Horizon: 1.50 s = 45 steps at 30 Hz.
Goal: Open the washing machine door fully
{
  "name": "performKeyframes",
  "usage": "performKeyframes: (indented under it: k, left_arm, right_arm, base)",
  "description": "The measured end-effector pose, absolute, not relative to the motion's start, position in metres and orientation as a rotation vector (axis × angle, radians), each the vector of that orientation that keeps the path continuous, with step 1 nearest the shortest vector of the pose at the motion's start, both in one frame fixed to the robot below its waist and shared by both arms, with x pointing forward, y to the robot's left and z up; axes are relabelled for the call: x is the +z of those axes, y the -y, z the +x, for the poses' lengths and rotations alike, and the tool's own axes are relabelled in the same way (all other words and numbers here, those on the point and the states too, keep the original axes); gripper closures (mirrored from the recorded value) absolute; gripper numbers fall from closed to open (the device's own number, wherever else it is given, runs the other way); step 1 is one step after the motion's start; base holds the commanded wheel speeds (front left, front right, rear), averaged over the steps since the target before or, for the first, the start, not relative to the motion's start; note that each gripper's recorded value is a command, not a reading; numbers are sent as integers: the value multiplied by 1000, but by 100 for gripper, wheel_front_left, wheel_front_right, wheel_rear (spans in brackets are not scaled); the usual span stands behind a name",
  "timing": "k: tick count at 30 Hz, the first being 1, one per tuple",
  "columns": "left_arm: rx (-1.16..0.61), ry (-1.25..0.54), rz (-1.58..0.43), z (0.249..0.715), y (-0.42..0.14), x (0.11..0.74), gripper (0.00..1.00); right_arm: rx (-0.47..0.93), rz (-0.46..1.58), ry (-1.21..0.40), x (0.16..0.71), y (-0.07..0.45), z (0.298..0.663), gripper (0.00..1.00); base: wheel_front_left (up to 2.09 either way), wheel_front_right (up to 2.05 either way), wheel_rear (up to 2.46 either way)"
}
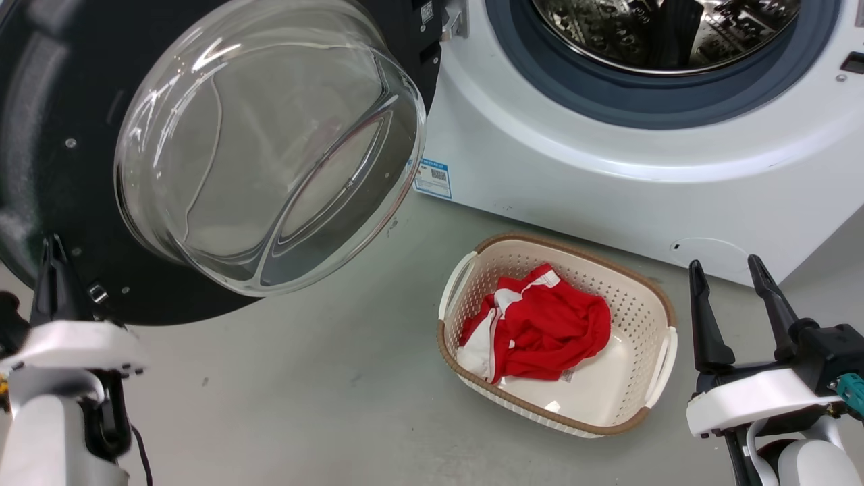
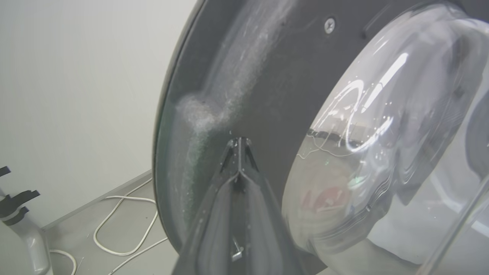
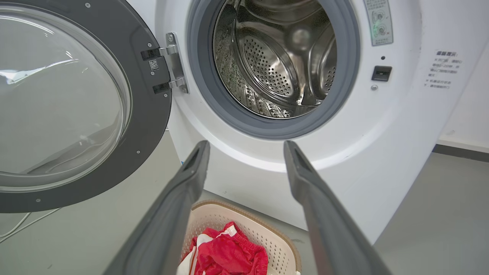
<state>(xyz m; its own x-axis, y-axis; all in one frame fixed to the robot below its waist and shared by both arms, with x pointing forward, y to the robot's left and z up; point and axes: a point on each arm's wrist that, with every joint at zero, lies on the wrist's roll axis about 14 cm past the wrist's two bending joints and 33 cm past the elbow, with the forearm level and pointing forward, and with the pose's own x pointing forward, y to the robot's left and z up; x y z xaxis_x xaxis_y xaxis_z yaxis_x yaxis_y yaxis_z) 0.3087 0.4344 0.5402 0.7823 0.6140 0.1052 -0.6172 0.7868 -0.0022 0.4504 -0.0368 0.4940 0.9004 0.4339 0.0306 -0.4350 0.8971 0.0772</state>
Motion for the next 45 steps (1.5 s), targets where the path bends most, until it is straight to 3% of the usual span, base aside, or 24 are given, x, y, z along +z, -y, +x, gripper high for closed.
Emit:
performKeyframes:
  k: [11, 24, 26, 31, 33, 34, 45]
  left_arm:
    - [554, 69, 46, 290, -369, 515, 100]
    - [213, 71, -63, 343, -249, 502, 100]
    - [159, 92, -64, 356, -233, 510, 77]
    - [66, 130, -65, 380, -203, 522, 50]
    - [37, 142, -63, 388, -193, 527, 10]
    - [21, 143, -64, 391, -188, 527, 0]
    - [-60, 142, -48, 407, -158, 526, 0]
  right_arm:
    - [412, 93, 49, 507, 53, 436, 0]
    - [302, 82, 87, 517, 97, 417, 0]
    - [277, 76, 92, 519, 106, 414, 0]
    - [215, 62, 109, 523, 129, 406, 0]
    - [190, 58, 114, 525, 138, 402, 0]
    - [176, 57, 117, 526, 143, 400, 0]
    - [92, 55, 103, 521, 172, 385, 0]
  base:
    - [0, 0, 0]
    - [0, 0, 0]
    - [0, 0, 0]
    - [0, 0, 0]
    - [0, 0, 0]
    - [0, 0, 0]
    - [0, 0, 0]
